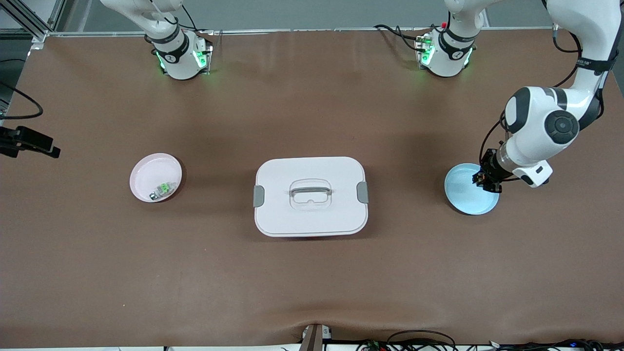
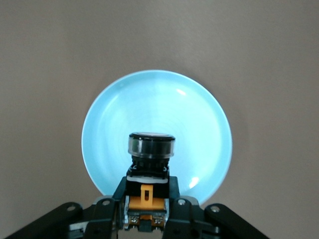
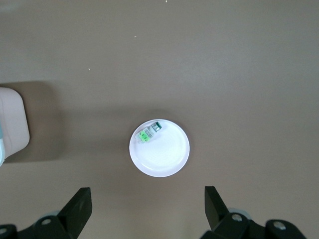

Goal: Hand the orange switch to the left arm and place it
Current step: 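Lower the switch onto the blue plate with the left gripper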

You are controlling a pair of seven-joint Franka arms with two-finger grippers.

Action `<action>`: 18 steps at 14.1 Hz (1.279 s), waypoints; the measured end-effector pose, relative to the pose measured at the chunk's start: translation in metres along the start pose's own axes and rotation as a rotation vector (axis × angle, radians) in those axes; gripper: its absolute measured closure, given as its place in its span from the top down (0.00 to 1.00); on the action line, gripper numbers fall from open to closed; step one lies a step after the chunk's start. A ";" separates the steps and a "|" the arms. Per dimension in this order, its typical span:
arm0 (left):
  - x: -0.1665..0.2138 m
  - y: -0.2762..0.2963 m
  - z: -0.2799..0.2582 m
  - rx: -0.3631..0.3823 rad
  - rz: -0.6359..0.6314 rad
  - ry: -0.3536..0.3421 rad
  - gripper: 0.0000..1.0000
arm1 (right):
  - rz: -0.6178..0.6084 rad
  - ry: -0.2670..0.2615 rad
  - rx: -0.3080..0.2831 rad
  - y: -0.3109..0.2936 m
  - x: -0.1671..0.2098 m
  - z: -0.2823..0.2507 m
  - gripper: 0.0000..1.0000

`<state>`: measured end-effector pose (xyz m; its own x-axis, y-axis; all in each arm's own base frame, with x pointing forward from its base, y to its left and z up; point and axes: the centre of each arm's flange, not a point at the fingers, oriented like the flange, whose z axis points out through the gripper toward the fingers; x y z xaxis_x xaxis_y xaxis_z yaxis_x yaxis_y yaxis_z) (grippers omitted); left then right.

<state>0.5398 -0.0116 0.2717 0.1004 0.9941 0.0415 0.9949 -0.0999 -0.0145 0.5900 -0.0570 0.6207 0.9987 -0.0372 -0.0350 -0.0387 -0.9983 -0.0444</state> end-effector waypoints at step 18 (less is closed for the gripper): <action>-0.016 -0.001 0.079 -0.040 -0.025 0.072 0.34 | 0.011 0.035 -0.031 0.006 -0.016 -0.025 1.00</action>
<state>0.5366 -0.0239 0.1926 0.0746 0.9907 0.1134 0.9966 -0.0782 0.0274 0.5748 -0.0630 0.6461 0.9988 -0.0493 -0.0004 -0.0493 -0.9987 -0.0134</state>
